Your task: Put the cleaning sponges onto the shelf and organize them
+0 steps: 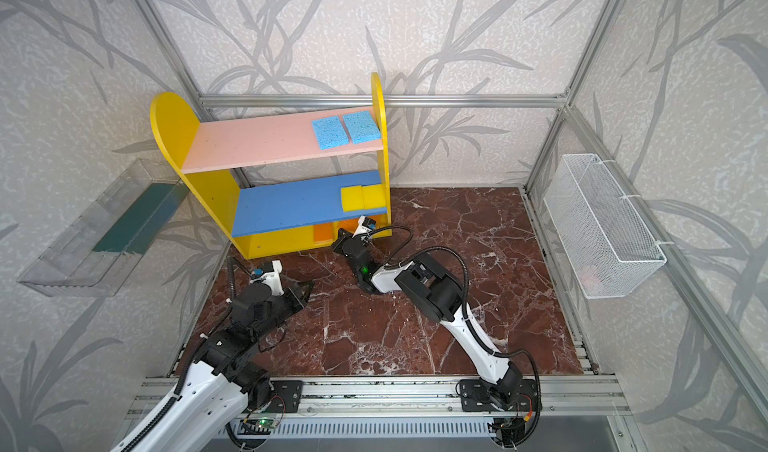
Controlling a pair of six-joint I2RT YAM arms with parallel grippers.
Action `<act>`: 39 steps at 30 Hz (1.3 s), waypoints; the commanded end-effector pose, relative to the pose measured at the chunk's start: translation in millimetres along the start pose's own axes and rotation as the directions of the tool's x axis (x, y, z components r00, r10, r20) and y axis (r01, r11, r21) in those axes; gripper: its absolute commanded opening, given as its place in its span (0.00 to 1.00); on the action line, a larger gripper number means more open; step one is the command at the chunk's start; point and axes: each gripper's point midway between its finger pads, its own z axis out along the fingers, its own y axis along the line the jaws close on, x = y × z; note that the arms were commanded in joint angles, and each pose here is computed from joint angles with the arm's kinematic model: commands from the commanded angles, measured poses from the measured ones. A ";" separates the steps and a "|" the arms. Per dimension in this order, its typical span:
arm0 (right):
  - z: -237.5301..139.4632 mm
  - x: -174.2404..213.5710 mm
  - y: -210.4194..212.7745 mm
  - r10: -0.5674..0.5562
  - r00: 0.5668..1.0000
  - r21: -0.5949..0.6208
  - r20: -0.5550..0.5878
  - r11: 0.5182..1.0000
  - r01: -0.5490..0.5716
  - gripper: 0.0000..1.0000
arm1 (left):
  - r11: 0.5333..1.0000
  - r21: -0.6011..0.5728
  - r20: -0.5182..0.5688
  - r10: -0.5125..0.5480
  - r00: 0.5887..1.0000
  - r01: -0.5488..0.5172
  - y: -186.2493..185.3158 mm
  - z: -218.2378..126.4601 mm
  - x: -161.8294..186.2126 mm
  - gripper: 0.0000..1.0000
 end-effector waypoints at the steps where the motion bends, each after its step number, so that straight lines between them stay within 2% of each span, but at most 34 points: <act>1: 13.5 -4.5 -13.8 -0.007 1.000 0.026 0.011 1.000 0.006 0.00 | 1.000 -0.030 -0.020 0.009 1.000 -0.009 11.6 0.0 9.8 0.05; 13: 36.5 -12.5 -27.1 0.021 1.000 0.025 -0.019 0.999 -0.021 0.00 | 0.999 -0.046 -0.027 0.019 0.999 -0.020 18.7 0.5 16.5 0.05; 24: 37.3 -9.4 -34.1 -0.003 1.000 0.072 -0.010 0.997 0.004 0.00 | 0.999 -0.050 -0.037 0.019 0.999 -0.021 20.0 1.1 19.0 0.05; 39: 63.3 -23.2 -57.4 -0.026 0.984 0.114 -0.174 0.992 0.046 0.00 | 0.997 -0.067 -0.033 0.029 0.999 -0.031 24.4 -5.1 19.4 0.05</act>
